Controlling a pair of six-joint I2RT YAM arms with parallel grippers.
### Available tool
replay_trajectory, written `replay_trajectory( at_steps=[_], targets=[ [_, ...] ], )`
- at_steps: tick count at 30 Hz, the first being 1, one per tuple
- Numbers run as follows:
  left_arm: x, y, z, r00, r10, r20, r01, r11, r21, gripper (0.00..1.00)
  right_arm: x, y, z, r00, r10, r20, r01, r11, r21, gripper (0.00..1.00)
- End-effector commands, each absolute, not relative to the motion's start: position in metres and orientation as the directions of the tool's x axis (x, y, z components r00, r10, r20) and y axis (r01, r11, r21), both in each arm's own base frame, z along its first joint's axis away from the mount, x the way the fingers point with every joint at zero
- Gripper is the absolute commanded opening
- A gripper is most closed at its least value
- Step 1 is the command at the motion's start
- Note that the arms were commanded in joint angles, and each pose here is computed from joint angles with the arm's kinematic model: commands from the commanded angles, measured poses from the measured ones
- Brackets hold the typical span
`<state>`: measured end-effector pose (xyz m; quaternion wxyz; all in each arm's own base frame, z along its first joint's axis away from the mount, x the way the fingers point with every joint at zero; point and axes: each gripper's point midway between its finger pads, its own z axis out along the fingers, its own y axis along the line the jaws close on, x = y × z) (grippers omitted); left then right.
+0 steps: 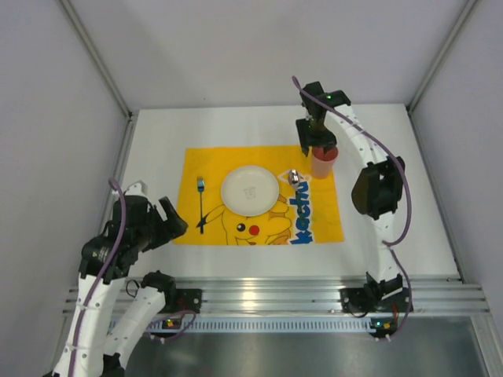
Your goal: Set the dinner table for one person
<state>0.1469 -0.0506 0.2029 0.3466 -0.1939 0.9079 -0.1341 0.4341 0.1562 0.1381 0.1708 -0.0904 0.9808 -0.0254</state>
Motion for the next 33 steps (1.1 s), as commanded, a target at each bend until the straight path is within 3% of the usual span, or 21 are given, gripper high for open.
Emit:
replay_trajectory(
  at_steps=[1, 5, 8, 9, 10, 11, 12, 14, 15, 16, 18, 20, 22, 23, 25, 26, 27, 28, 29, 31, 33],
  targets=[
    [0.154, -0.05, 0.213, -0.674, -0.431, -0.6, -0.246, 0.897, -0.368, 0.85, 0.44, 0.159, 0.191, -0.87, -0.178, -0.459, -0.157, 0.984, -0.083, 0.61],
    [0.164, -0.049, 0.216, -0.678, -0.408, -0.612, -0.237, 0.909, -0.343, 0.86, 0.438, 0.157, 0.228, -0.826, -0.161, -0.541, -0.145, 0.987, -0.073, 0.61],
    [0.172, -0.051, 0.216, -0.69, -0.389, -0.611, -0.226, 0.917, -0.329, 0.89, 0.433, 0.152, 0.283, -0.73, -0.13, -0.671, -0.11, 0.991, -0.072, 0.58],
    [0.175, -0.052, 0.217, -0.692, -0.377, -0.615, -0.213, 0.922, -0.325, 0.89, 0.427, 0.156, 0.337, -0.601, -0.081, -0.795, -0.108, 0.994, -0.02, 0.59],
    [0.18, -0.053, 0.218, -0.691, -0.371, -0.621, -0.204, 0.924, -0.325, 0.89, 0.418, 0.162, 0.33, -0.593, -0.087, -0.8, -0.138, 0.99, -0.005, 0.6],
    [0.185, -0.054, 0.217, -0.699, -0.362, -0.617, -0.199, 0.927, -0.318, 0.9, 0.411, 0.17, 0.347, -0.53, -0.071, -0.845, -0.185, 0.982, 0.033, 0.68],
    [0.189, -0.055, 0.218, -0.7, -0.347, -0.624, -0.184, 0.932, -0.312, 0.9, 0.392, 0.174, 0.411, -0.34, 0.018, -0.94, -0.246, 0.963, 0.108, 0.8],
    [0.205, -0.06, 0.22, -0.695, -0.333, -0.637, -0.162, 0.936, -0.313, 0.9, 0.373, 0.18, 0.395, -0.328, 0.082, -0.941, -0.289, 0.94, 0.182, 0.99],
    [0.212, -0.061, 0.221, -0.691, -0.32, -0.648, -0.147, 0.94, -0.309, 0.9, 0.353, 0.176, 0.433, -0.215, 0.19, -0.958, -0.325, 0.911, 0.253, 1.0],
    [0.218, -0.062, 0.223, -0.683, -0.319, -0.656, -0.142, 0.94, -0.31, 0.9, 0.345, 0.18, 0.4, -0.269, 0.188, -0.945, -0.339, 0.899, 0.276, 1.0],
    [0.238, -0.056, 0.227, -0.635, -0.318, -0.705, -0.159, 0.946, -0.283, 0.9, 0.319, 0.175, 0.41, -0.233, 0.271, -0.934, -0.369, 0.864, 0.342, 1.0],
    [0.251, -0.043, 0.213, -0.594, -0.288, -0.751, -0.185, 0.958, -0.221, 0.89, 0.306, 0.175, 0.374, -0.312, 0.267, -0.912, -0.361, 0.855, 0.374, 1.0],
    [0.275, -0.037, 0.221, -0.46, -0.267, -0.847, -0.164, 0.963, -0.214, 0.86, 0.284, 0.173, 0.343, -0.401, 0.284, -0.871, -0.34, 0.837, 0.429, 1.0],
    [0.274, -0.034, 0.188, -0.475, -0.247, -0.845, -0.17, 0.968, -0.187, 0.84, 0.276, 0.174, 0.333, -0.43, 0.281, -0.858, -0.343, 0.828, 0.443, 1.0],
    [0.294, -0.039, 0.205, -0.298, -0.222, -0.928, -0.085, 0.975, -0.205, 0.83, 0.251, 0.174, 0.31, -0.497, 0.308, -0.811, -0.337, 0.792, 0.508, 1.0],
    [0.29, -0.035, 0.167, -0.324, -0.167, -0.931, -0.078, 0.986, -0.15, 0.83, 0.236, 0.172, 0.313, -0.508, 0.36, -0.783, -0.33, 0.758, 0.562, 1.0],
    [0.295, -0.031, 0.166, -0.265, -0.15, -0.953, -0.08, 0.988, -0.133, 0.83, 0.227, 0.171, 0.309, -0.527, 0.386, -0.757, -0.315, 0.739, 0.596, 1.0],
    [0.301, -0.028, 0.181, -0.153, -0.151, -0.977, -0.078, 0.987, -0.14, 0.86, 0.219, 0.17, 0.288, -0.569, 0.405, -0.716, -0.273, 0.728, 0.629, 1.0],
    [0.296, -0.02, 0.154, -0.16, -0.116, -0.98, -0.102, 0.99, -0.1, 0.89, 0.203, 0.165, 0.289, -0.583, 0.476, -0.659, -0.228, 0.683, 0.695, 1.0],
    [0.297, -0.009, 0.156, -0.065, -0.113, -0.992, -0.149, 0.984, -0.102, 0.95, 0.196, 0.147, 0.28, -0.554, 0.527, -0.644, -0.154, 0.696, 0.701, 1.0],
    [0.297, -0.002, 0.141, -0.096, -0.117, -0.988, -0.173, 0.98, -0.099, 0.98, 0.177, 0.11, 0.269, -0.522, 0.583, -0.623, 0.016, 0.736, 0.676, 1.0]
  ],
)
